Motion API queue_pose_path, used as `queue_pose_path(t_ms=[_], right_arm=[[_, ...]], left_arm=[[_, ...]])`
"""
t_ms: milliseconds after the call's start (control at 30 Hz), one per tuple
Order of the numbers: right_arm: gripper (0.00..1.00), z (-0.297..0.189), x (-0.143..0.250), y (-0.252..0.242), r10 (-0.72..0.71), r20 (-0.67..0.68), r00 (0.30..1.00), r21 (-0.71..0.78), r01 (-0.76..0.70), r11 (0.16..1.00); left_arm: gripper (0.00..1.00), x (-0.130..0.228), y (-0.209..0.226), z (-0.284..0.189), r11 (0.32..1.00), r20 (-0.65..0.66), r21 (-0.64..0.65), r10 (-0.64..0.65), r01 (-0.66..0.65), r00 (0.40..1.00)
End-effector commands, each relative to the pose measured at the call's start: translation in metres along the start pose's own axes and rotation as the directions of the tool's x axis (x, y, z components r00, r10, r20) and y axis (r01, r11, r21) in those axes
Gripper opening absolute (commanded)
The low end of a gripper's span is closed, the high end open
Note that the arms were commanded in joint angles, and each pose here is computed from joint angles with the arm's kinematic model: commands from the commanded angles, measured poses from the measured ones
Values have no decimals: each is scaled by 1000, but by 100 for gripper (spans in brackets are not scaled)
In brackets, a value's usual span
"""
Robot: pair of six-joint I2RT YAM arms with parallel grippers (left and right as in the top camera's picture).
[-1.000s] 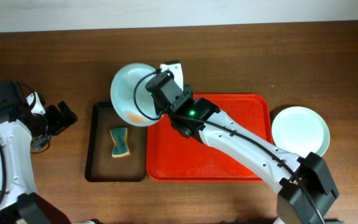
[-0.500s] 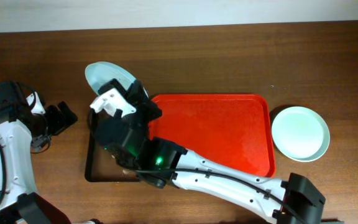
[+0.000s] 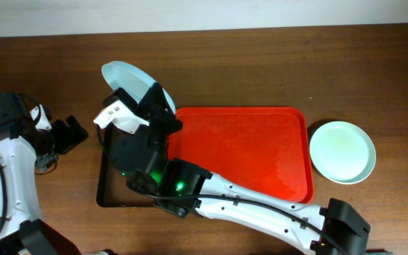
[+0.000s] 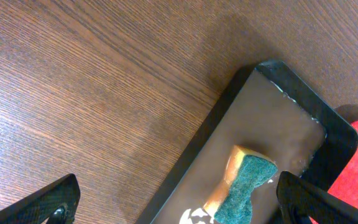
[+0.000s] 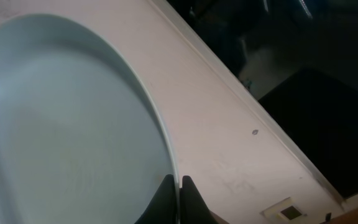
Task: Clean dirty plates on tray and stack at the side
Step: 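Lift the scrubbed plate with the right gripper and tilt it over the black tray, then carry the plate right and set it on the plate stack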
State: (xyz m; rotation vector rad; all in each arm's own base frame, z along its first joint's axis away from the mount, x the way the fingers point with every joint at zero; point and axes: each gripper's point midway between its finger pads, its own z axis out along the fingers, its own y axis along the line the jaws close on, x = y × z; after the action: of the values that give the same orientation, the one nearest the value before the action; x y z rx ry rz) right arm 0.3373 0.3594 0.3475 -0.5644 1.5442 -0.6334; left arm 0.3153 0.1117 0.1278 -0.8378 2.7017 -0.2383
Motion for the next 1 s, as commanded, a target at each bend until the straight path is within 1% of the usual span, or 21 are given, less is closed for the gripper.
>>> queue_pose_path(t_ms=[0,233,300,400,433,500,533,567,600,633,667,733,767,800,867,900,933,967], right_arm=[[4,-4,-7,-10,29,2,1000,19,-29,999],[4,-4,-9,-10,49,10,999,17,-49,999],[4,-4,-9,-10,115,11,993,16,-115,993],[4,-4,0,-3,312,-13,950,3,-312,950],[4,-4,6,1,344,-31,938,-2,-345,939],[4,-4,23,23,388,-94,917,-79,-395,915],[4,-4,35,44,413,-162,896,-165,-437,884],[4,-3,53,63,447,-268,854,-236,-508,829],[4,0,66,72,470,-344,813,-253,-562,788],[4,3,78,77,488,-415,768,-252,-612,750],[4,10,96,82,503,-513,696,-239,-678,695],[4,26,119,82,481,-625,615,-239,-737,632],[4,39,132,70,490,-691,532,-207,-795,571],[4,47,138,59,500,-716,488,-187,-824,536],[4,62,149,19,527,-754,391,-146,-883,447],[4,66,157,-2,539,-766,352,-118,-900,420],[4,69,174,-29,552,-776,304,-63,-909,412],[4,69,187,-46,561,-781,274,-17,-907,420]], left_arm=[[99,-6,-3,-8,1000,28,12,-10,10,1000],[99,-6,-3,-8,1000,28,12,-10,10,1000],[99,-6,-3,-8,1000,28,12,-10,10,1000],[99,-6,-3,-8,1000,28,12,-10,10,1000],[99,-6,-3,-8,1000,28,12,-10,10,1000],[99,-6,-3,-8,1000,28,12,-10,10,1000],[99,-6,-3,-8,1000,28,12,-10,10,1000],[99,-6,-3,-8,1000,28,12,-10,10,1000],[99,-6,-3,-8,1000,28,12,-10,10,1000],[99,-6,-3,-8,1000,28,12,-10,10,1000],[99,-7,-3,-8,1000,29,12,-10,10,1000],[99,-6,-3,-8,1000,28,12,-10,10,1000],[99,-6,-3,-8,1000,28,12,-10,10,1000],[99,-6,-3,-8,1000,28,12,-10,10,1000],[99,-6,-3,-8,1000,28,12,-10,10,1000],[99,-6,-3,-8,1000,28,12,-10,10,1000],[99,-6,-3,-8,1000,28,12,-10,10,1000],[99,-6,-3,-8,1000,28,12,-10,10,1000]])
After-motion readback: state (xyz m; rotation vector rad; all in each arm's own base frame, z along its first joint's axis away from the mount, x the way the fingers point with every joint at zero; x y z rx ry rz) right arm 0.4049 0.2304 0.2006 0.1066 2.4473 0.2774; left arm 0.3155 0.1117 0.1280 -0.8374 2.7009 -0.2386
